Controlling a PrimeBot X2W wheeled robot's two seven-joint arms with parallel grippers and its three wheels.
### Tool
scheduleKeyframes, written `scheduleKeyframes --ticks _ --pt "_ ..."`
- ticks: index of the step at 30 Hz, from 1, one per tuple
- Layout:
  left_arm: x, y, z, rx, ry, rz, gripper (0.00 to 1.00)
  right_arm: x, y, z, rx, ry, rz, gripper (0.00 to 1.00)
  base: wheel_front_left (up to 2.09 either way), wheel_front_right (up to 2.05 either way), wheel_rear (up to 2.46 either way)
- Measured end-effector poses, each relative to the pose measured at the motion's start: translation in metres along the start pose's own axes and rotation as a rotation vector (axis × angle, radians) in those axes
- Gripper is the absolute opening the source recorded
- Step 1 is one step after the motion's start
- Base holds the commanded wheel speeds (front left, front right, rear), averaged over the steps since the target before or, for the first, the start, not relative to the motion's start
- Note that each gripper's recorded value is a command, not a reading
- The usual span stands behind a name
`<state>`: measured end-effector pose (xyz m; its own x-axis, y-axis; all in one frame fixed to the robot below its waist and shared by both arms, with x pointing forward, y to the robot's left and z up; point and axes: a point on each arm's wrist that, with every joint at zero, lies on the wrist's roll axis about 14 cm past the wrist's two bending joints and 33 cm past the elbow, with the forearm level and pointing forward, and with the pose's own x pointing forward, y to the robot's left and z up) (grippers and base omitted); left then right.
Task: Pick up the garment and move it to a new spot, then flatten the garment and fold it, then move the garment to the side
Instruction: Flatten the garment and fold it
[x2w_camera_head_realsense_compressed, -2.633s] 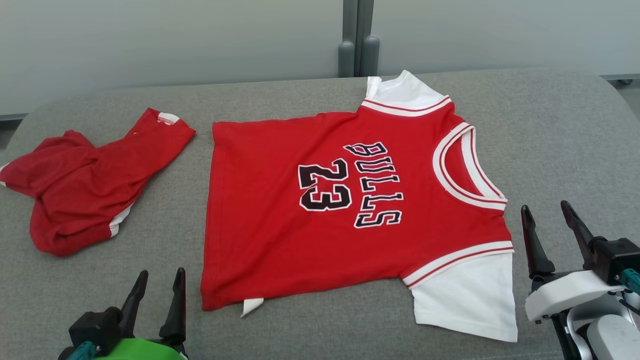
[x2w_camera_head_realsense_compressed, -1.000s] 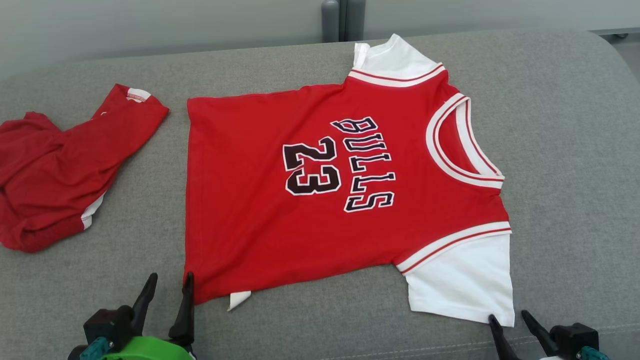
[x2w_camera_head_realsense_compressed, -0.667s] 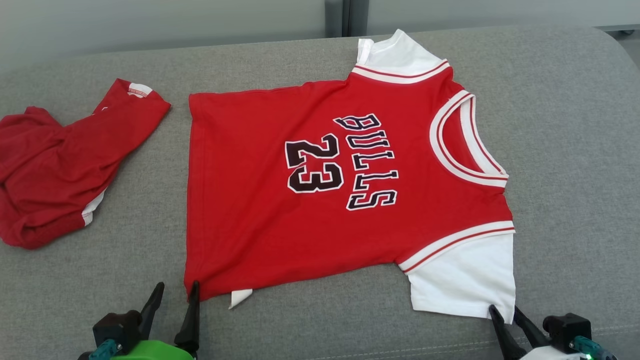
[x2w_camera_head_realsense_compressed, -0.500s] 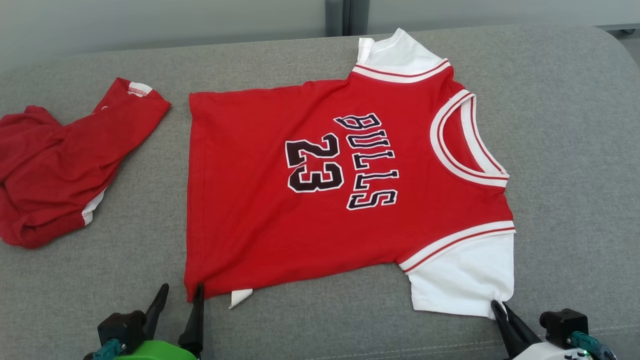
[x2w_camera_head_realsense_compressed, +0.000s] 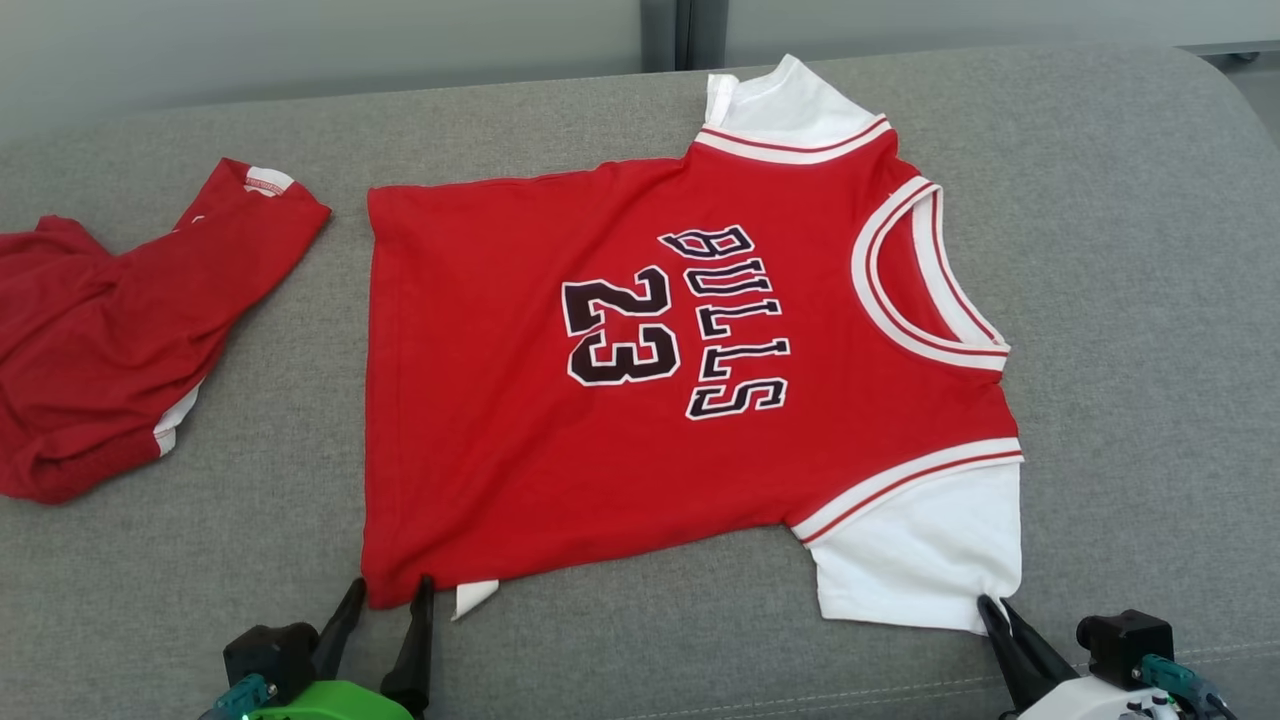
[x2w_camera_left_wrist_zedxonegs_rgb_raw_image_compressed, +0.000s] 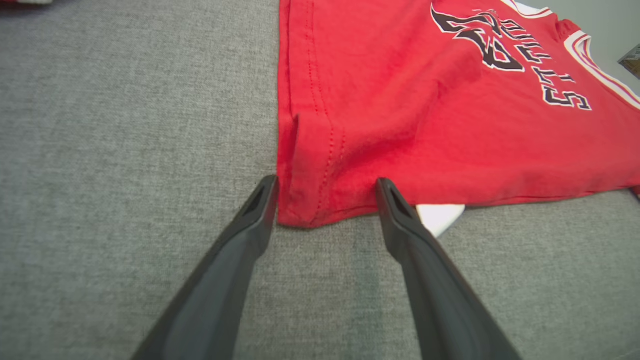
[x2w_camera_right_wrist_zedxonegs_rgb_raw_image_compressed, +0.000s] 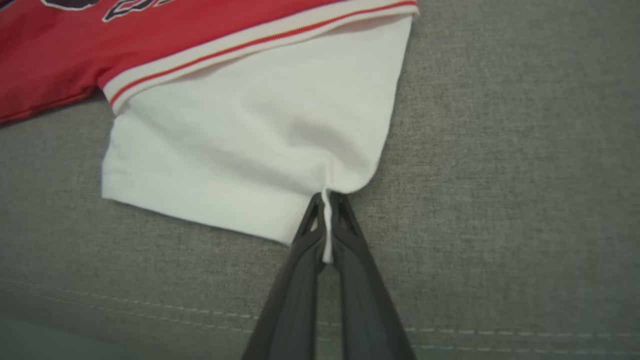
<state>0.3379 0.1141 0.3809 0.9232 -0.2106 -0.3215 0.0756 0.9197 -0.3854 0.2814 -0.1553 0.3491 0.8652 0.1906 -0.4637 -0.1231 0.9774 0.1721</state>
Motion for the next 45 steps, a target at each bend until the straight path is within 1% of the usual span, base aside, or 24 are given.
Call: scheduleKeyframes --ticks 1,3,8,14,19,22,25,29,34,38,41,45 --pt "0.0 -0.001 -0.001 -0.001 0.005 -0.004 0.47 0.0 0.0 0.0 0.0 0.0 -0.001 0.0 0.0 0.0 0.0" --pt "0.001 -0.005 -0.005 -0.011 0.015 -0.013 0.0 0.001 -0.001 0.002 -0.001 -0.005 -0.002 0.0 0.0 0.0 0.0" --pt "0.001 -0.013 -0.014 -0.02 0.048 -0.036 0.0 0.005 -0.005 0.017 -0.004 -0.049 -0.01 0.0 0.0 0.0 0.0" --pt "0.005 -0.012 -0.013 -0.025 0.078 -0.056 0.0 0.017 -0.011 0.068 -0.026 -0.194 -0.004 0.0 0.0 0.0 0.0" --pt "0.009 -0.008 -0.003 -0.027 0.077 -0.066 0.0 0.015 -0.023 0.101 0.005 -0.294 -0.035 0.0 0.0 0.0 0.0" --pt "0.013 -0.006 0.005 -0.038 0.073 -0.075 0.0 0.013 -0.026 0.111 0.034 -0.329 -0.037 0.0 0.0 0.0 0.0" --pt "0.017 -0.013 0.007 -0.038 0.099 -0.106 0.0 0.012 -0.029 0.12 0.062 -0.358 -0.045 0.0 0.0 0.0 0.0" --pt "0.026 -0.018 0.013 -0.015 0.141 -0.149 0.0 0.018 -0.036 0.124 0.053 -0.352 -0.043 0.0 0.0 0.0 0.0" --pt "0.042 -0.026 0.033 0.022 0.171 -0.203 0.0 0.033 -0.038 0.142 0.034 -0.354 -0.008 0.0 0.0 0.0 0.0" --pt "0.042 -0.018 0.04 0.067 0.221 -0.21 0.0 0.043 -0.042 0.151 -0.021 -0.335 0.017 0.0 0.0 0.0 0.0" --pt "0.042 -0.013 0.051 0.048 0.23 -0.211 0.0 0.049 -0.037 0.146 -0.024 -0.299 0.041 0.0 0.0 0.0 0.0" --pt "0.04 -0.009 0.064 0.036 0.228 -0.212 0.0 0.054 -0.018 0.138 -0.001 -0.256 0.105 0.0 0.0 0.0 0.0"
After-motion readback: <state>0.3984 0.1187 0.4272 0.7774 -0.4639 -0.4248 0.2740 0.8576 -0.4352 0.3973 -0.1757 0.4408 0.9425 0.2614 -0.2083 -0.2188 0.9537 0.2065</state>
